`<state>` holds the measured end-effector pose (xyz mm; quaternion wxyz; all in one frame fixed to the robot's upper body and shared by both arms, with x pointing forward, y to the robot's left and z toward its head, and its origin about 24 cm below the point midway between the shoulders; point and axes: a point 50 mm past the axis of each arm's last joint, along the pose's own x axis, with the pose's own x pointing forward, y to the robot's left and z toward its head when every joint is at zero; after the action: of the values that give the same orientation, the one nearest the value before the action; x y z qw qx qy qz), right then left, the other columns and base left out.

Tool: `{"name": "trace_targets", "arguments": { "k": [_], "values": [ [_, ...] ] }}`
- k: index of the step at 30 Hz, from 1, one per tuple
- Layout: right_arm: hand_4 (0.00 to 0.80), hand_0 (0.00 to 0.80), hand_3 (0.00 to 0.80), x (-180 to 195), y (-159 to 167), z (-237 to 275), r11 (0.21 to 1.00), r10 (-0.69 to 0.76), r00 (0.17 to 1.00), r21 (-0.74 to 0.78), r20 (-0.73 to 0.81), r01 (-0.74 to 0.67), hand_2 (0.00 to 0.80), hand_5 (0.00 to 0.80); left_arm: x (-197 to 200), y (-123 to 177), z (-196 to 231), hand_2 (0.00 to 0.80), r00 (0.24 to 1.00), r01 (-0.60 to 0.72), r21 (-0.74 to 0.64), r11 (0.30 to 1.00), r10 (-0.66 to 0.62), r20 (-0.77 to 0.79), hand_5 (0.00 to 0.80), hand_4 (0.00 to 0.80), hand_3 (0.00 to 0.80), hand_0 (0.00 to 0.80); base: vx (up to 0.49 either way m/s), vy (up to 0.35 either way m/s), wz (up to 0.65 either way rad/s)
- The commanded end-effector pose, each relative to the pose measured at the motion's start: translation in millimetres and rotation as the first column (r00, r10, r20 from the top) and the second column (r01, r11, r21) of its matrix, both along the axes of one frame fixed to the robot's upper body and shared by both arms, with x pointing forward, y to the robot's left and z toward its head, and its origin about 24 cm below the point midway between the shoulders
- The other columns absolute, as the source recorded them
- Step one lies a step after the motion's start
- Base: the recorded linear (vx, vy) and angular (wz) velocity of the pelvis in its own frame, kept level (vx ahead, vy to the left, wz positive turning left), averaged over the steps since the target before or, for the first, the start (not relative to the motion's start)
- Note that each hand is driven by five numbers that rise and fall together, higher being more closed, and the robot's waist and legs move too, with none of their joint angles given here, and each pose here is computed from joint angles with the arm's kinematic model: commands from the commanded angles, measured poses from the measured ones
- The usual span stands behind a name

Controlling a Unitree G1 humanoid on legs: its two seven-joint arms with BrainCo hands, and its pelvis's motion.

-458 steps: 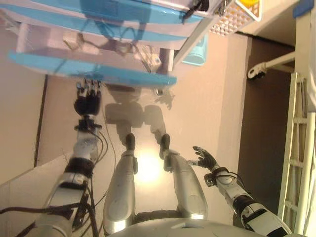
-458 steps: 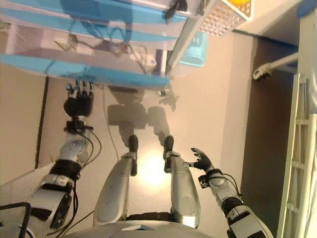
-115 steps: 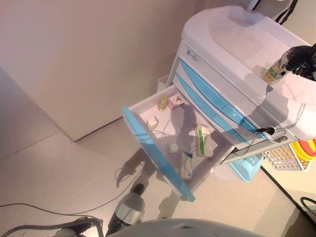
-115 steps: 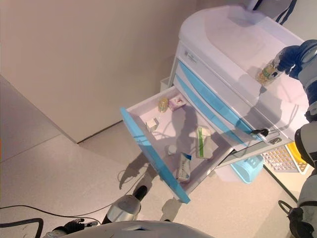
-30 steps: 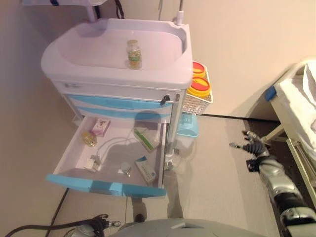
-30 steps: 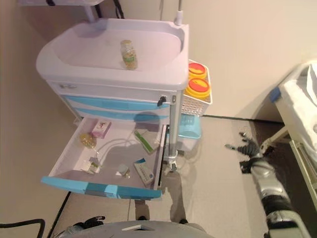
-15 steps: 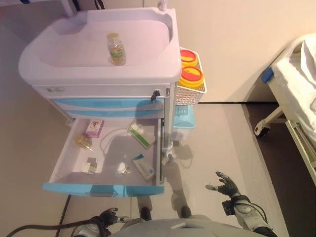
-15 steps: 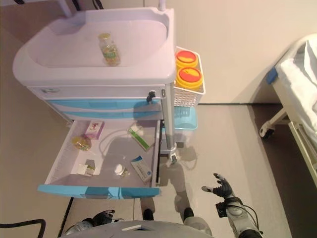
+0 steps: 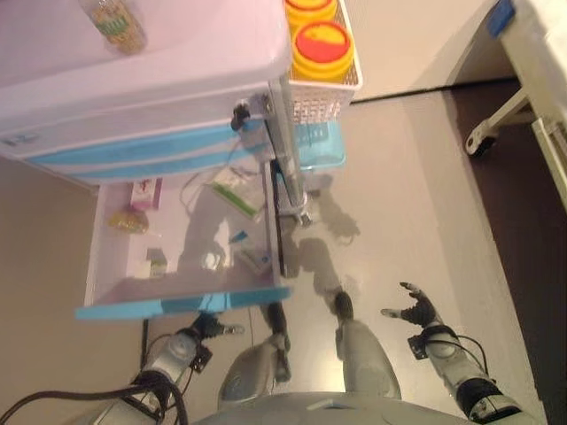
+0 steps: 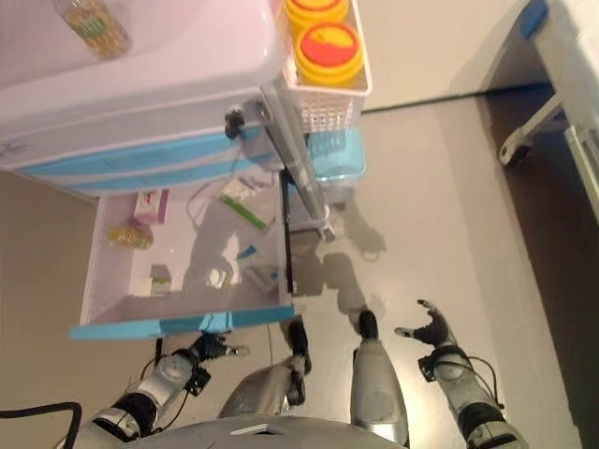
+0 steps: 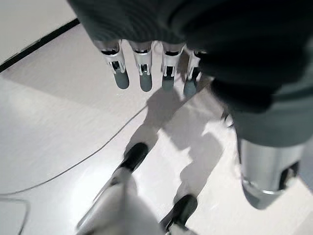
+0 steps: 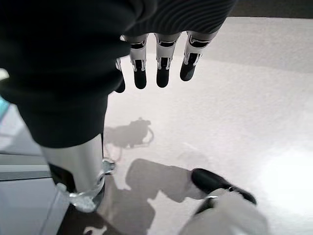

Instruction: Open the drawer and pick up the medicine

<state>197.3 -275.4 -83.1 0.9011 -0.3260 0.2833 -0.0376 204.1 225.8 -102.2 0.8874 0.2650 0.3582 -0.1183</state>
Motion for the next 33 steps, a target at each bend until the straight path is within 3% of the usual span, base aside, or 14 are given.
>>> {"name": "trace_targets", "arguments": {
  "k": [1, 7, 15, 20, 21, 22, 24, 27, 29, 33],
  "values": [
    [0.0, 0.0, 0.0, -2, -4, 10, 0.991, 0.116, 0.993, -0.072, 0.016, -0.114, 0.0, 0.0, 32, 24, 40, 0.0, 0.977, -0.069, 0.023, 0.997, 0.062, 0.206, 0.0, 0.0, 0.0, 0.0, 0.005, 0.035, -0.14],
    [0.0, 0.0, 0.0, 10, -7, 25, 0.993, 0.111, 0.991, -0.06, 0.081, -0.106, 0.0, 0.0, 70, 60, 103, 0.0, 0.92, -0.098, 0.126, 0.987, 0.041, 0.389, 0.0, 0.0, 0.0, 0.0, -0.018, 0.019, -0.14],
    [0.0, 0.0, 0.0, 13, -4, 32, 0.991, 0.124, 0.985, -0.068, 0.123, -0.116, 0.0, 0.0, 119, 118, 217, 0.0, 0.765, -0.311, 0.087, 0.946, 0.195, 0.614, 0.0, 0.0, 0.0, 0.0, 0.001, 0.04, -0.13],
    [0.0, 0.0, 0.0, 8, 2, 27, 0.988, 0.142, 0.983, -0.076, 0.115, -0.134, 0.0, 0.0, 128, 161, 304, 0.0, 0.453, -0.599, -0.017, 0.801, 0.356, 0.817, 0.0, 0.0, 0.0, 0.0, 0.031, 0.052, -0.09],
    [0.0, 0.0, 0.0, 8, 2, 27, 0.988, 0.143, 0.983, -0.076, 0.115, -0.134, 0.0, 0.0, 128, 161, 306, 0.0, 0.443, -0.604, -0.021, 0.797, 0.358, 0.822, 0.0, 0.0, 0.0, 0.0, 0.011, 0.03, -0.04],
    [0.0, 0.0, 0.0, 6, 4, 25, 0.988, 0.146, 0.983, -0.074, 0.115, -0.139, 0.0, 0.0, 125, 167, 325, 0.0, 0.318, -0.669, -0.066, 0.74, 0.365, 0.875, 0.0, 0.0, 0.0, 0.0, 0.012, 0.032, -0.02],
    [0.0, 0.0, 0.0, 5, 9, 22, 0.987, 0.154, 0.981, -0.064, 0.119, -0.147, 0.0, 0.0, 124, 166, 337, 0.0, 0.202, -0.703, -0.115, 0.702, 0.352, 0.914, 0.0, 0.0, 0.0, 0.0, 0.008, 0.029, -0.04],
    [0.0, 0.0, 0.0, 5, 15, 20, 0.986, 0.161, 0.979, -0.054, 0.125, -0.155, 0.0, 0.0, 127, 158, 330, 0.0, 0.193, -0.674, -0.134, 0.726, 0.348, 0.917, 0.0, 0.0, 0.0, 0.0, 0.0, 0.01, -0.11],
    [0.0, 0.0, 0.0, 6, 18, 19, 0.986, 0.163, 0.978, -0.049, 0.128, -0.158, 0.0, 0.0, 130, 152, 318, 0.0, 0.237, -0.635, -0.145, 0.759, 0.37, 0.898, 0.0, 0.0, 0.0, 0.0, -0.005, 0.005, -0.04],
    [0.0, 0.0, 0.0, 7, 25, 17, 0.987, 0.161, 0.978, -0.032, 0.136, -0.158, 0.0, 0.0, 134, 124, 258, 0.0, 0.427, -0.468, -0.214, 0.858, 0.431, 0.795, 0.0, 0.0, 0.0, 0.0, -0.007, -0.011, 0.0]
  ]
}}
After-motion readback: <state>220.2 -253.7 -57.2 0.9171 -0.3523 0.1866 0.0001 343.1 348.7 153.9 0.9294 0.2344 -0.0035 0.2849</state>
